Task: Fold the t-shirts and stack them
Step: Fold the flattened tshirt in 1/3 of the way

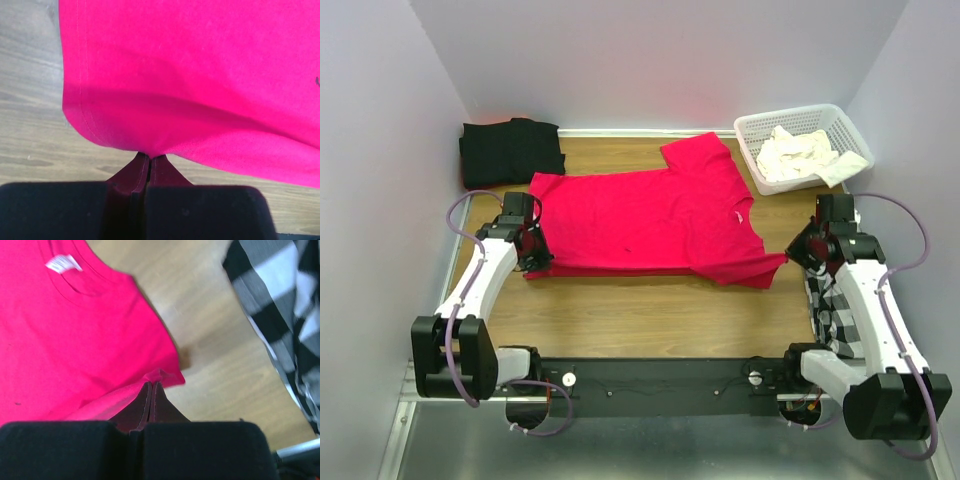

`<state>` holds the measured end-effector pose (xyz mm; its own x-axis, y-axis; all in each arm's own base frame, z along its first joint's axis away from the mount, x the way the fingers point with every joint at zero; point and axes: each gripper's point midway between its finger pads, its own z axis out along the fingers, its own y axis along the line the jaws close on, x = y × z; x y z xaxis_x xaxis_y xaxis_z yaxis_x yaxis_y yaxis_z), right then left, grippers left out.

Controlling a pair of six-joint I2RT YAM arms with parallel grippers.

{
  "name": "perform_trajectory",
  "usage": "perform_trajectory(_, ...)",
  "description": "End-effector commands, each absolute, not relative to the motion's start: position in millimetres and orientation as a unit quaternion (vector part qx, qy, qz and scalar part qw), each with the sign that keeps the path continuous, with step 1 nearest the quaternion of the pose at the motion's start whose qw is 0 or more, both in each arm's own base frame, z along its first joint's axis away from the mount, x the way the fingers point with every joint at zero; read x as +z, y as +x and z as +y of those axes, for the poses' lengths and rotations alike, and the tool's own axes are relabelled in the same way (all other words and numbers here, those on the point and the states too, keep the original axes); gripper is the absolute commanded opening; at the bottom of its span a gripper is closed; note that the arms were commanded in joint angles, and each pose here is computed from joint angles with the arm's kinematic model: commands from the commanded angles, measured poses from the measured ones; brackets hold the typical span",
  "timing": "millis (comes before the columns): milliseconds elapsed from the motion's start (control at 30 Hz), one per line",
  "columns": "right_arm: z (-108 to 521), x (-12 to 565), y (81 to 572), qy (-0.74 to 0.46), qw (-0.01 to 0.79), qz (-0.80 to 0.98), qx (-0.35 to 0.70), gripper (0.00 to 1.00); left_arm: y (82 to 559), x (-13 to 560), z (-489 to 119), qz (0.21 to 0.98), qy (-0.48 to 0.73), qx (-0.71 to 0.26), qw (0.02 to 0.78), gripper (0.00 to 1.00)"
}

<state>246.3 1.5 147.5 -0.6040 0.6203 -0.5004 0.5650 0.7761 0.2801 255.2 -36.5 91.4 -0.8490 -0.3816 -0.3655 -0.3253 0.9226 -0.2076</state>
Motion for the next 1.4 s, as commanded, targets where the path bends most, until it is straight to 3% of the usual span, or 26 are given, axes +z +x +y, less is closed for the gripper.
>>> perform_trajectory(0, -1.6, 165.2, 296.1, 0.303, 0.357, 0.882, 0.057, 0.01, 272.0, 91.2, -35.3, 0.956, -0.187, -0.065, 0.219, 0.00)
perform_trajectory(333, 9.2, 129.6, 346.8, 0.269, 0.338, 0.898, 0.081, 0.01, 295.2, 81.3, -26.8, 0.953, -0.193, -0.040, 0.229, 0.00)
perform_trajectory(833, 23.1, 144.0, 422.1, 0.233, 0.371, 0.889, 0.130, 0.01, 312.5, 80.9, -21.6, 0.950, -0.206, -0.023, 0.233, 0.00)
perform_trajectory(1367, 41.2, 91.1, 449.8, 0.226, 0.308, 0.909, 0.165, 0.02, 346.6, 58.0, -25.3, 0.950, -0.205, -0.029, 0.233, 0.00)
